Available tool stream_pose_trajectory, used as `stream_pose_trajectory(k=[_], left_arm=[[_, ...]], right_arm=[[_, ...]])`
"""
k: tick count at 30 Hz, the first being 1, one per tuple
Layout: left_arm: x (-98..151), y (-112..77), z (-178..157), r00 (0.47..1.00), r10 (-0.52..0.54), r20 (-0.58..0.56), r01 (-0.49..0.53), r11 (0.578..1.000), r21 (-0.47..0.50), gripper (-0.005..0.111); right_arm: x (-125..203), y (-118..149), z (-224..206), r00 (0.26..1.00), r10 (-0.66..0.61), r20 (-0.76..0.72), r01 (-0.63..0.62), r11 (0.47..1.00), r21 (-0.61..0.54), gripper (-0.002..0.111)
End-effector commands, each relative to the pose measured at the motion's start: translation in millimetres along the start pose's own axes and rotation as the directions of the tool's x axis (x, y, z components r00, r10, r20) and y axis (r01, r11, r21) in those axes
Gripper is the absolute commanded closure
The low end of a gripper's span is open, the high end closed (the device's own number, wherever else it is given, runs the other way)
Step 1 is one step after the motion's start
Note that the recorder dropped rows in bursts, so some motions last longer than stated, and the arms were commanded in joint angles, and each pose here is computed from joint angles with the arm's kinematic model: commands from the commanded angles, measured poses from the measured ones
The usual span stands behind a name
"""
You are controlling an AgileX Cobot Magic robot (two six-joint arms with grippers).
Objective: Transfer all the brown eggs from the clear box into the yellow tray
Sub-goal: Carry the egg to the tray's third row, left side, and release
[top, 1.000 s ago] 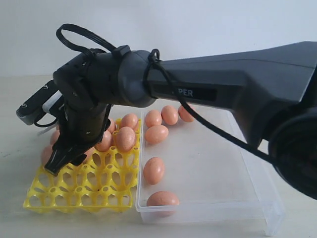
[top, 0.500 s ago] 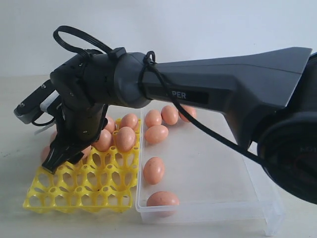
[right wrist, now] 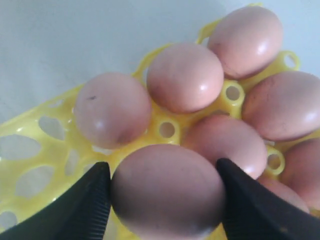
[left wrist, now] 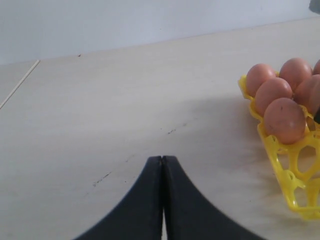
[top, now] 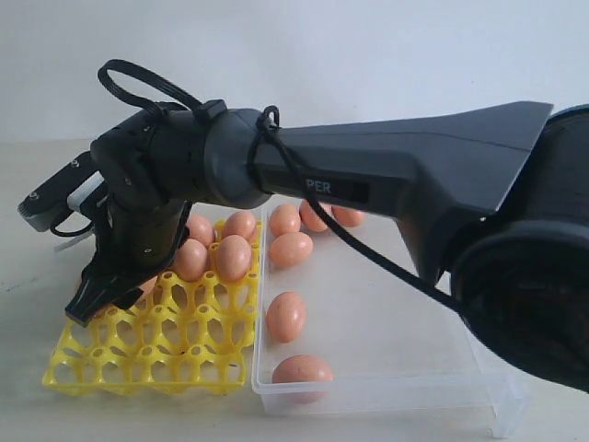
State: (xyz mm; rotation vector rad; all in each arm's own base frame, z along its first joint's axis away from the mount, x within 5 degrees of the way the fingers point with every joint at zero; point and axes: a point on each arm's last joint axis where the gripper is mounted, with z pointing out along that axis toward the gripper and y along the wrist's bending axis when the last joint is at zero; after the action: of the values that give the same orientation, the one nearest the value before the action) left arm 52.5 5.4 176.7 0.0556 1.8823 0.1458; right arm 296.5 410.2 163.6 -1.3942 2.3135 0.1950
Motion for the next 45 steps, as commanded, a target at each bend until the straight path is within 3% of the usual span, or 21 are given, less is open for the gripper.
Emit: stream_pose_trajectory(k=[1,4,7,24,28,32,34,39,45], left_arm=[[-2,-0.1,-1,1.0,-0.005,0.019,0.005,1.0,0.005,0.107],[-2,-0.1,-1,1.0,-0.005,0.019,0.005,1.0,0.005,0.107],[-2,-0.1,-1,1.0,-0.005,0.019,0.005,1.0,0.005,0.107],[-2,-0.1,-1,1.0,-0.005,0.019,0.005,1.0,0.005,0.107],[-2,-0.1,-1,1.0,-0.005,0.019,0.005,1.0,0.005,0.107],[-2,-0.1,-1,1.0,-0.005,0.019,0.005,1.0,0.005,0.107],[-2,-0.1,-1,1.0,-0.005,0.019,0.005,1.0,0.005,0.107],[-2,-0.1,-1,1.0,-0.005,0.019,0.005,1.0,0.005,0.107],[-2,-0.1,-1,1.0,-0.005,0.019,0.005,1.0,0.005,0.107]], right_arm=[[-2,-1,-1,1.0,-0.007,-0.03,0.007,1.0,0.001,0.054],[-11,-6,-27,0.999,-0.027,-0.026,0.028,0.999,0.035,0.051],[-23,-10,-53,0.997,-0.023,0.078,0.019,0.999,0.05,0.051],[-11,-3,-14,1.0,0.0,-0.003,0.0,1.0,0.006,0.042],[-12,-10,-24,0.998,-0.045,-0.039,0.048,0.997,0.066,0.041],[-13,-28,-62,0.997,-0.031,-0.07,0.045,0.978,0.202,0.045],[-12,-36,-83,0.998,-0.017,-0.057,0.029,0.976,0.215,0.046],[11,-51,-119,0.997,0.058,-0.057,-0.044,0.972,0.231,0.046],[71,-63,-130,0.989,0.145,-0.021,-0.135,0.958,0.253,0.046]])
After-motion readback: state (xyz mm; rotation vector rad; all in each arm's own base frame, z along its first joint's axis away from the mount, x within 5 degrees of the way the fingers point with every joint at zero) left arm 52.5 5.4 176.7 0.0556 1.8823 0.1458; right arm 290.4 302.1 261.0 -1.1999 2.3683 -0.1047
